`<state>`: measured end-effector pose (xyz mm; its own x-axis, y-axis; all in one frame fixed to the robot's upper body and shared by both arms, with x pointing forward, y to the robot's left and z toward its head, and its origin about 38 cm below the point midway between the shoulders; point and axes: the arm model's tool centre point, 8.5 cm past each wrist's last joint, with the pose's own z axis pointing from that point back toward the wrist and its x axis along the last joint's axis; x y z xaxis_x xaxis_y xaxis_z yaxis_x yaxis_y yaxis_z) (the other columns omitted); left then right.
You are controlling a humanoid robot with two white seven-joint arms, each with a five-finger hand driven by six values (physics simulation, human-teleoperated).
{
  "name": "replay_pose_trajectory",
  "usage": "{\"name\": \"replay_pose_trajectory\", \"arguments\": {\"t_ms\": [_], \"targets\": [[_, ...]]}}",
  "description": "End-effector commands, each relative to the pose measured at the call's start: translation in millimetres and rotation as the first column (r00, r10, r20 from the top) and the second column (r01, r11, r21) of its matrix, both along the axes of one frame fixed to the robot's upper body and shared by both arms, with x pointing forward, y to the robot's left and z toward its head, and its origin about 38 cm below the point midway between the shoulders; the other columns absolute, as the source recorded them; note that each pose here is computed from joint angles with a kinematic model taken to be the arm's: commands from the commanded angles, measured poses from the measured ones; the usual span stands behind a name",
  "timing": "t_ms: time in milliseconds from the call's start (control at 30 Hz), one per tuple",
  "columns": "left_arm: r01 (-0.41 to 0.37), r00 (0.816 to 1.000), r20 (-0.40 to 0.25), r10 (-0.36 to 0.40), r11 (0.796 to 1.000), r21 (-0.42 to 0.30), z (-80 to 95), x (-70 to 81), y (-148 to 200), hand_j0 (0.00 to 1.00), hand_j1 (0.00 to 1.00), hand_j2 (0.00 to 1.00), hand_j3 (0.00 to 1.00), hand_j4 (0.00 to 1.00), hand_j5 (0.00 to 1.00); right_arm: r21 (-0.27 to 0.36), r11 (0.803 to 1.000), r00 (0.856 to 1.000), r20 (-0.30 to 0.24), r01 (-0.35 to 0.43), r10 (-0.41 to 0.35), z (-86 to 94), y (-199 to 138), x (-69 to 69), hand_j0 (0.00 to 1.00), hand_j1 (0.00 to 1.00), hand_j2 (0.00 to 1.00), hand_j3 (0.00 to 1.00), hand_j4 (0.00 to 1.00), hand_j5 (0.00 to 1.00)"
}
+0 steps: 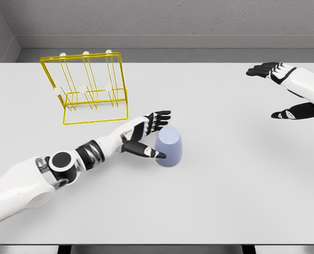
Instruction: Place the cup on the cup holder with both arms
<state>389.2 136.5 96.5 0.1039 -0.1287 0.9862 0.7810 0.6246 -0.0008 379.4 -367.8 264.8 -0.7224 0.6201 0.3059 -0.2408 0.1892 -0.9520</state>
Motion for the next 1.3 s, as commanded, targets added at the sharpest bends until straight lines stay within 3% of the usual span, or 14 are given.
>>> {"name": "replay_pose_trajectory", "arguments": {"t_ms": [0,300,367,400,800,833,967,1267], "targets": [[0.011,1.0,-0.007,-0.011,1.0,-0.01,-0.5,-1.1,-9.5,1.0,1.0,1.0,1.0,1.0,1.0,0.008,1.0,1.0,-0.001,0.002,-0.002,1.2,-0.8,0.0,1.0,1.0,1.0,1.0,1.0,1.0],[0.024,1.0,-0.02,-0.025,1.0,-0.011,-1.0,-2.5,-19.2,0.99,0.99,0.99,0.99,0.99,0.99,0.009,1.0,1.0,0.0,0.001,-0.001,1.2,-0.1,-0.1,1.0,1.0,1.0,1.0,1.0,1.0],[0.022,1.0,-0.021,-0.022,1.0,-0.015,-1.3,-2.7,-19.1,0.88,0.88,0.88,0.88,0.88,0.88,0.009,1.0,1.0,0.0,0.001,-0.001,1.2,-0.1,-0.1,1.0,1.0,1.0,1.0,1.0,1.0],[0.022,0.999,-0.023,-0.022,1.0,-0.015,-1.9,-3.2,-19.0,0.87,0.87,0.87,0.87,0.87,0.87,0.009,1.0,1.0,0.0,0.001,-0.001,1.2,-0.1,-0.1,1.0,1.0,1.0,1.0,1.0,1.0],[0.01,0.999,-0.035,-0.011,1.0,-0.008,-7.4,-3.6,-16.1,0.85,0.85,0.85,0.85,0.85,0.85,0.009,1.0,1.0,0.0,0.001,-0.001,1.2,-0.1,-0.1,1.0,1.0,1.0,1.0,1.0,1.0],[0.011,0.999,-0.033,-0.012,1.0,-0.01,-6.9,-3.8,-16.5,0.76,0.76,0.76,0.76,0.76,0.76,0.009,1.0,1.0,0.0,0.001,-0.001,1.2,-0.1,-0.1,1.0,1.0,1.0,1.0,1.0,1.0],[0.008,0.999,-0.033,-0.009,1.0,-0.01,-7.0,-3.6,-16.3,0.63,0.63,0.63,0.63,0.63,0.63,0.009,1.0,1.0,0.0,0.001,-0.001,1.2,-0.1,-0.1,1.0,1.0,1.0,1.0,1.0,1.0],[0.007,1.0,-0.028,-0.008,1.0,-0.023,-3.8,-3.3,-17.2,0.64,0.64,0.64,0.64,0.64,0.64,0.009,1.0,1.0,-0.001,0.002,-0.002,0.9,-0.5,0.1,1.0,1.0,1.0,1.0,1.0,1.0]]}}
